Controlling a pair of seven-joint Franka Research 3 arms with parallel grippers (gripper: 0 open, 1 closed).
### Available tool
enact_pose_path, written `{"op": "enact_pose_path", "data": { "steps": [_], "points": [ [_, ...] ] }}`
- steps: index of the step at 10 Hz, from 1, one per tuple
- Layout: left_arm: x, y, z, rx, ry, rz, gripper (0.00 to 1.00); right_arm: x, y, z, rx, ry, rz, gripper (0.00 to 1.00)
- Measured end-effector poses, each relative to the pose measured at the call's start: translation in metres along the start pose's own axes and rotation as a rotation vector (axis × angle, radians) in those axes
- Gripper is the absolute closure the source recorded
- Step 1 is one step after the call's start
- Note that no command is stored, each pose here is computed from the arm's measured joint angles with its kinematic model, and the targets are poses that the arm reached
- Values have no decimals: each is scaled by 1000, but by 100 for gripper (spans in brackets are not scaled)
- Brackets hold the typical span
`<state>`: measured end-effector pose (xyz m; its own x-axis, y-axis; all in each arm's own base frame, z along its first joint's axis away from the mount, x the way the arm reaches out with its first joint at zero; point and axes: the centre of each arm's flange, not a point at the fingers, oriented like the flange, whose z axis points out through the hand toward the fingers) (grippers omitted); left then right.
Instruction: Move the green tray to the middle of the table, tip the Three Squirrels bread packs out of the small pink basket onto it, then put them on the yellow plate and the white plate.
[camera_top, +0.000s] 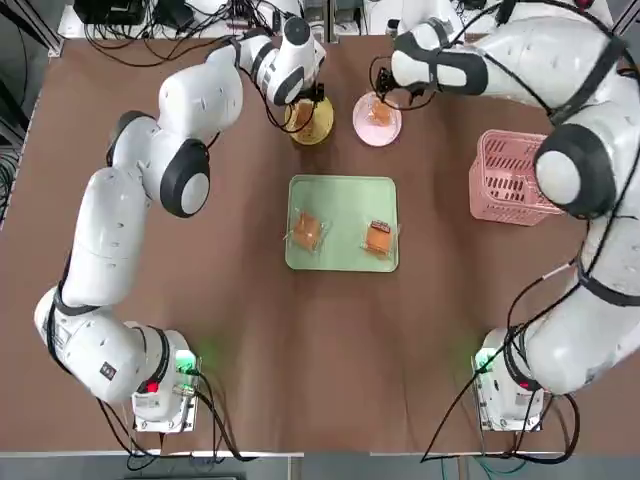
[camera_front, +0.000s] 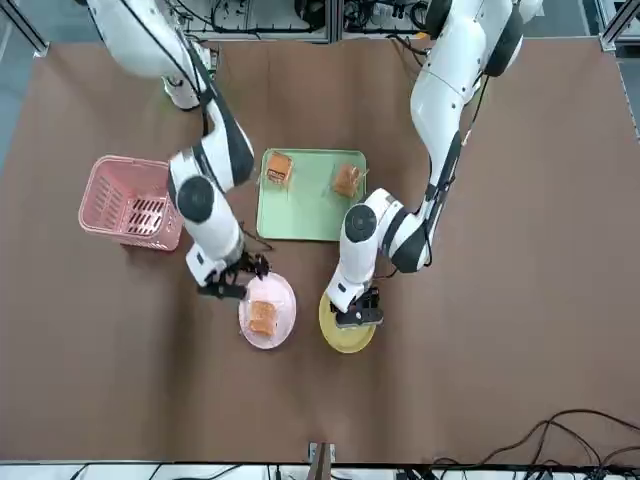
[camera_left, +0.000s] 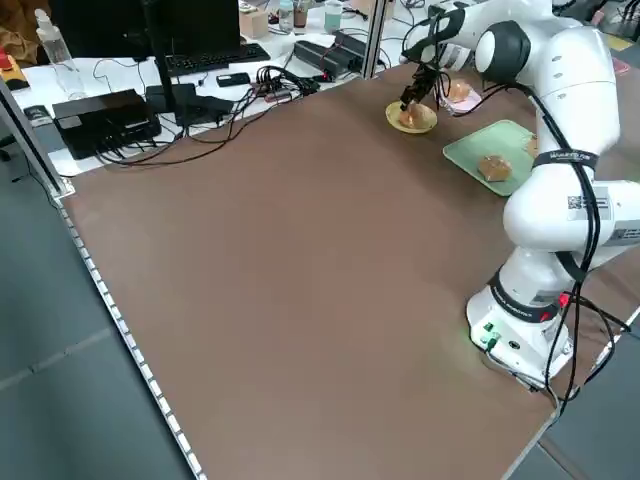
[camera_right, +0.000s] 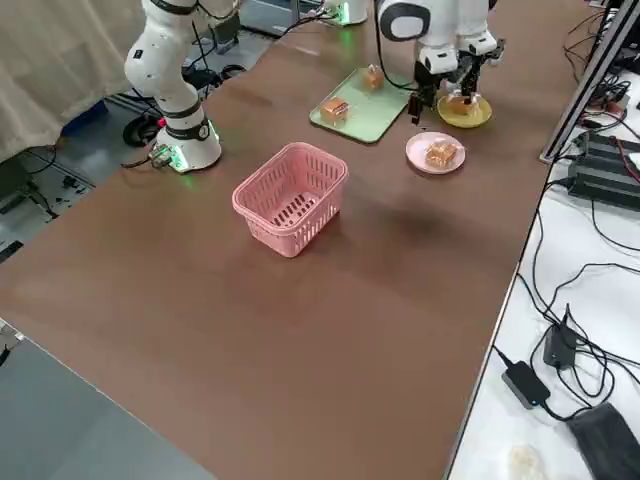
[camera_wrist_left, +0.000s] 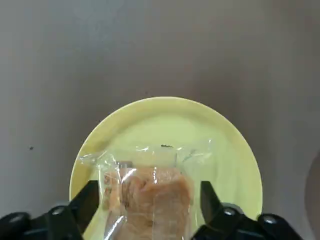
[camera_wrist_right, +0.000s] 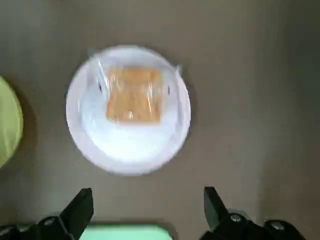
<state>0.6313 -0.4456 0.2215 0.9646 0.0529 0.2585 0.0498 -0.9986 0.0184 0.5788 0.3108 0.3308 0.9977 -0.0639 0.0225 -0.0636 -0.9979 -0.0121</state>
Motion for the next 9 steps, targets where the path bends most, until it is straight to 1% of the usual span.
{"op": "enact_pose_path", "data": {
  "steps": [1,3,4,5,6,7,8,9],
  "points": [
    [0,0,-1,-1,1,0,0,-37,-10,1,-18,-24,9,3],
    [1,2,-4,-5,6,0,0,-108,-39,12,-55,-54,67,3],
    [3,2,-10,-2,6,0,0,-131,-39,20,-54,-49,88,3],
    [3,0,-20,11,-4,2,0,-149,-29,30,-37,-32,107,3],
    [-4,-3,-34,31,-28,15,0,-171,-23,42,-23,-18,131,3],
    [-22,-5,-52,58,-74,47,0,-196,-26,52,-20,-15,145,3],
    [-55,-5,-75,80,-129,95,0,-217,-30,62,-13,-11,154,3],
    [-98,-5,-97,90,-172,155,0,-236,-33,72,7,1,166,3]
  ]
}}
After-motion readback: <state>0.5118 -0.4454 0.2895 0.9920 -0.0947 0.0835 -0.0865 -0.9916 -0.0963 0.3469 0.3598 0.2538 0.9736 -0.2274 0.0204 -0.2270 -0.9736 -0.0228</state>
